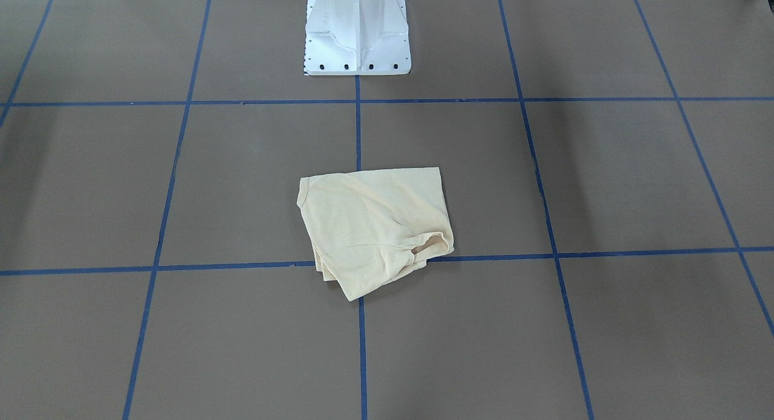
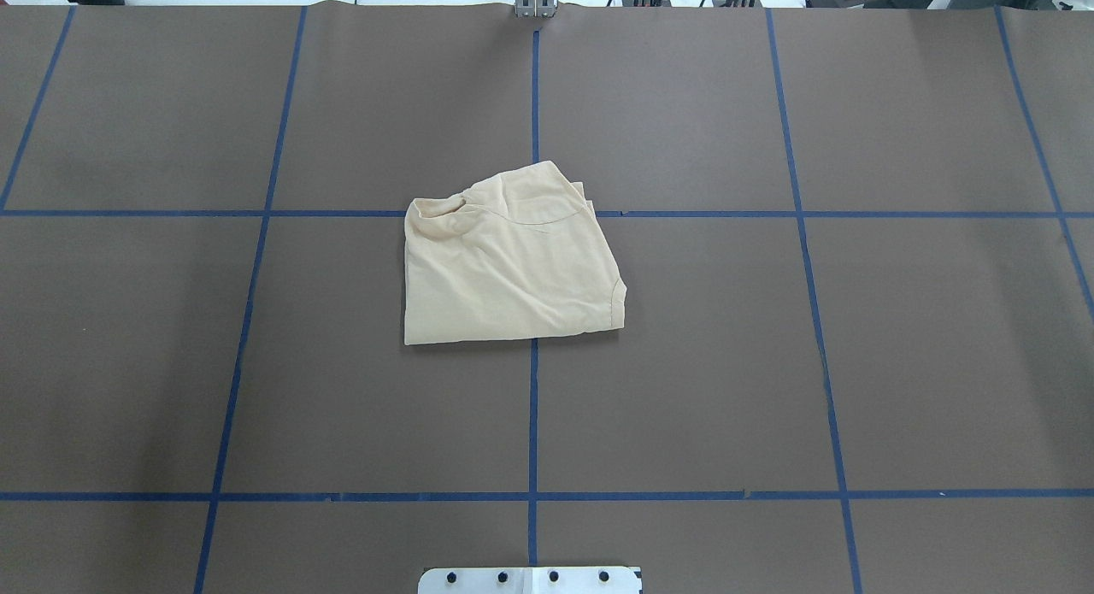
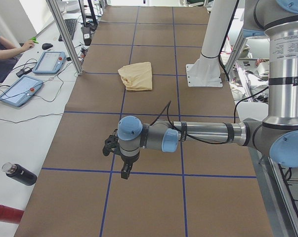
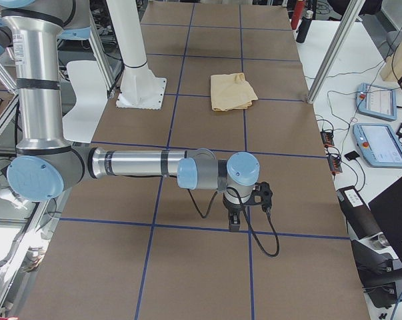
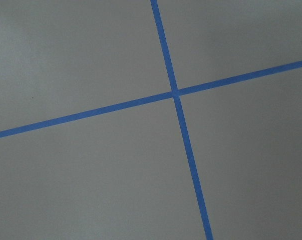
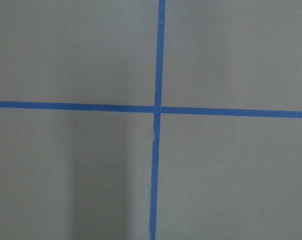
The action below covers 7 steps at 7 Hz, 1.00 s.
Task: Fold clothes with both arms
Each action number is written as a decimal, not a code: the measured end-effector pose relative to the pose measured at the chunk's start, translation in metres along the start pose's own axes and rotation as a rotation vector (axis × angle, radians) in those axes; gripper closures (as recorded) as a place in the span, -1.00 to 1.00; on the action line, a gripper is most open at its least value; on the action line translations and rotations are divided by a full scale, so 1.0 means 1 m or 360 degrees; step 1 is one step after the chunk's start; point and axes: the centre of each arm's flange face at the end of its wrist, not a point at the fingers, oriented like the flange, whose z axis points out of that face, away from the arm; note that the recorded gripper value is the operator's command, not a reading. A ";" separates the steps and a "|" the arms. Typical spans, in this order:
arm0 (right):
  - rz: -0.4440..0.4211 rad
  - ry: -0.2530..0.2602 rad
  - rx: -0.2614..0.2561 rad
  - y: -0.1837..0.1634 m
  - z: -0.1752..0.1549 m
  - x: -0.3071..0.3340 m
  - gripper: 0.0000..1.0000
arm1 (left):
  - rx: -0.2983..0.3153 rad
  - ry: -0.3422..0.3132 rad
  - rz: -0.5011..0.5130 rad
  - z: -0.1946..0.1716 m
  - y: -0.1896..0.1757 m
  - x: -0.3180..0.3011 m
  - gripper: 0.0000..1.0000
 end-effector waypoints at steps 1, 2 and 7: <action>0.0000 0.0000 0.0000 0.000 0.000 0.000 -0.99 | -0.0001 0.0000 -0.0005 0.000 0.000 0.000 -1.00; 0.0000 0.0000 0.0000 0.000 0.000 0.000 -0.99 | -0.0002 0.0000 -0.0014 0.000 0.000 0.000 -1.00; 0.0000 0.0000 0.0005 0.003 -0.002 -0.002 -0.99 | 0.0009 0.0007 -0.0362 -0.002 -0.004 0.003 -1.00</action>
